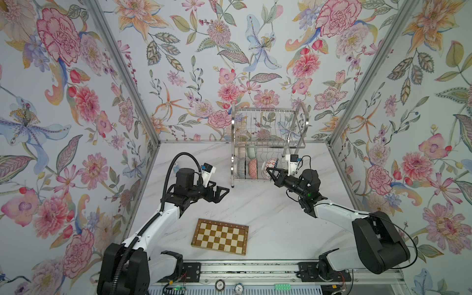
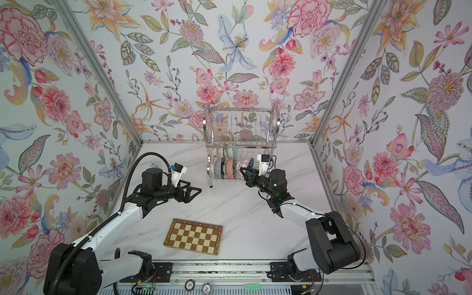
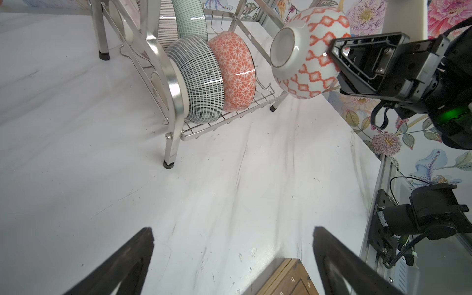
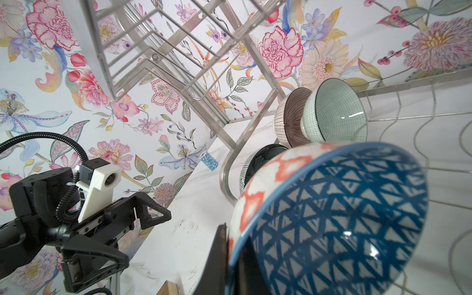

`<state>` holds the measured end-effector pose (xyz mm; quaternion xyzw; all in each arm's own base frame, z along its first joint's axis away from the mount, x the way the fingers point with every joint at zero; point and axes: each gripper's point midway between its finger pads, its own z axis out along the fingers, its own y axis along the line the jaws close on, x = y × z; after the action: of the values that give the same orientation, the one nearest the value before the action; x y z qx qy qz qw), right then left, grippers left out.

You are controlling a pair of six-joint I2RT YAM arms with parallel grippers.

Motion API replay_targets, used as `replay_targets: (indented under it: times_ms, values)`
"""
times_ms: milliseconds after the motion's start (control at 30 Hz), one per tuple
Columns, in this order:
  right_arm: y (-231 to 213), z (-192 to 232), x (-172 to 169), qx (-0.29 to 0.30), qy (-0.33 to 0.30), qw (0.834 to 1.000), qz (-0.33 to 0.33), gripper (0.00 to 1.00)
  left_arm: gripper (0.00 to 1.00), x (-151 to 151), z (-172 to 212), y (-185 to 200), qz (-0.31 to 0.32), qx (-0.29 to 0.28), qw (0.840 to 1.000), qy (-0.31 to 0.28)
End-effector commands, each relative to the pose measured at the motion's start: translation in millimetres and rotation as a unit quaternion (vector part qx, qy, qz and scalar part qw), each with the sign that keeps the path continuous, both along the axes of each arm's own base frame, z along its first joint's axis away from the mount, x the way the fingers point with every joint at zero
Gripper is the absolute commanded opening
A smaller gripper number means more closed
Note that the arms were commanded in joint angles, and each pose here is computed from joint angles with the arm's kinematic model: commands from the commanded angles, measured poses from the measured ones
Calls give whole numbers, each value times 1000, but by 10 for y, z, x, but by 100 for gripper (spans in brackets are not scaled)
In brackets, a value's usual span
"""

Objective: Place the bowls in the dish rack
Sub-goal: 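Insert the blue bowl into the rack slot beside the leaf-pattern bowl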

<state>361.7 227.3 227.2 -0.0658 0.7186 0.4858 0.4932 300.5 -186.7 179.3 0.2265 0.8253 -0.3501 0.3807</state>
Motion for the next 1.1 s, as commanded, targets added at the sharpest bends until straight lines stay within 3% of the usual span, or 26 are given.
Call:
replay_targets:
  times_ms: [0, 433, 1067]
  values:
    - [-15, 231, 4, 36, -40, 998, 13, 2, 99, -37, -2, -46, -16, 5, 1000, -16]
    - [-77, 192, 149, 71, -29, 997, 25, 2, 99, -56, 52, -19, -14, 13, 998, -57]
    - [45, 88, 331, 75, -21, 995, 64, 2, 99, -77, 22, -72, -26, 8, 998, -54]
